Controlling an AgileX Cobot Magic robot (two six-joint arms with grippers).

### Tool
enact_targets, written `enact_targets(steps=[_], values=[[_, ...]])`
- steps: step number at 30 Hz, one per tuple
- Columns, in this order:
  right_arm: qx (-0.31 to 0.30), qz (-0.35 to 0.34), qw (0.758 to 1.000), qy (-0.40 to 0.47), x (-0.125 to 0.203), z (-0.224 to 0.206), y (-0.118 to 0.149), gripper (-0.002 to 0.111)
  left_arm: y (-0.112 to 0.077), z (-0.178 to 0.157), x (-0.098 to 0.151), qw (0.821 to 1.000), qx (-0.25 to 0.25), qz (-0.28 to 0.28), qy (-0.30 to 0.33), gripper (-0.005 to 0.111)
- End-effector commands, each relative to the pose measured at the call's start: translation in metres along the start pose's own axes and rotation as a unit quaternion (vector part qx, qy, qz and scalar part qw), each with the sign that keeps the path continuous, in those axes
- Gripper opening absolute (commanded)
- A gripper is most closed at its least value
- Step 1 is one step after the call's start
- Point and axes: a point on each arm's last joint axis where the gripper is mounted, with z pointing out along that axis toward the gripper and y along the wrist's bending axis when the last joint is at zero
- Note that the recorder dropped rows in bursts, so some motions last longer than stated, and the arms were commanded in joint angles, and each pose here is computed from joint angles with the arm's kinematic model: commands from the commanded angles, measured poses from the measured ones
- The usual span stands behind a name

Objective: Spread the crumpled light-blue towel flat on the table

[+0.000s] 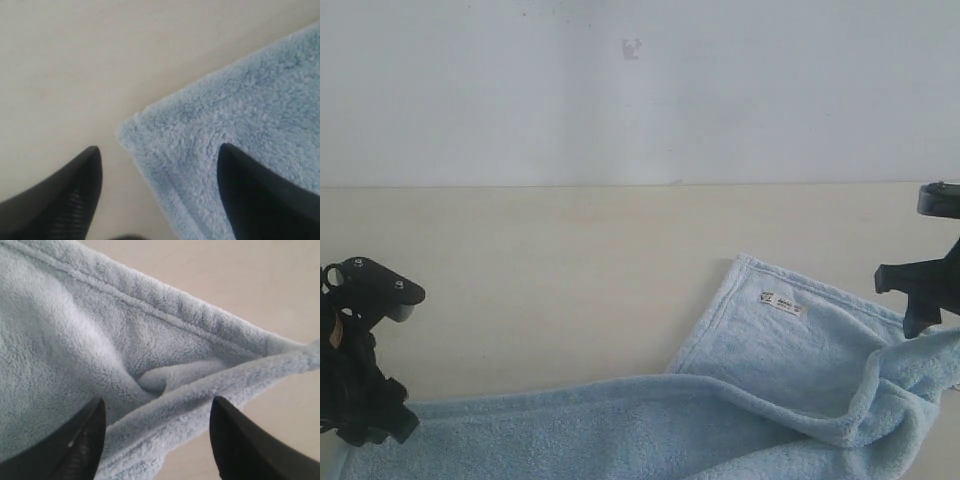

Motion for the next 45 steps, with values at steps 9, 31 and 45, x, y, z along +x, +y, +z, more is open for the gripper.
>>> enact_targets(steps=[9,31,45], values=[[-0.008,0.005,1.000,-0.020,-0.003,-0.001,0.001,0.058,-0.003,0.023,0.000,1.000,0.010,-0.003,0.015,0.064],[-0.017,0.019,1.000,-0.015,-0.002,-0.001,0.003,0.058,0.003,0.001,-0.007,1.000,0.002,-0.011,0.000,0.004],[-0.017,0.020,1.000,-0.014,-0.002,-0.001,0.003,0.058,0.009,0.015,-0.007,1.000,0.009,-0.028,0.006,0.049]])
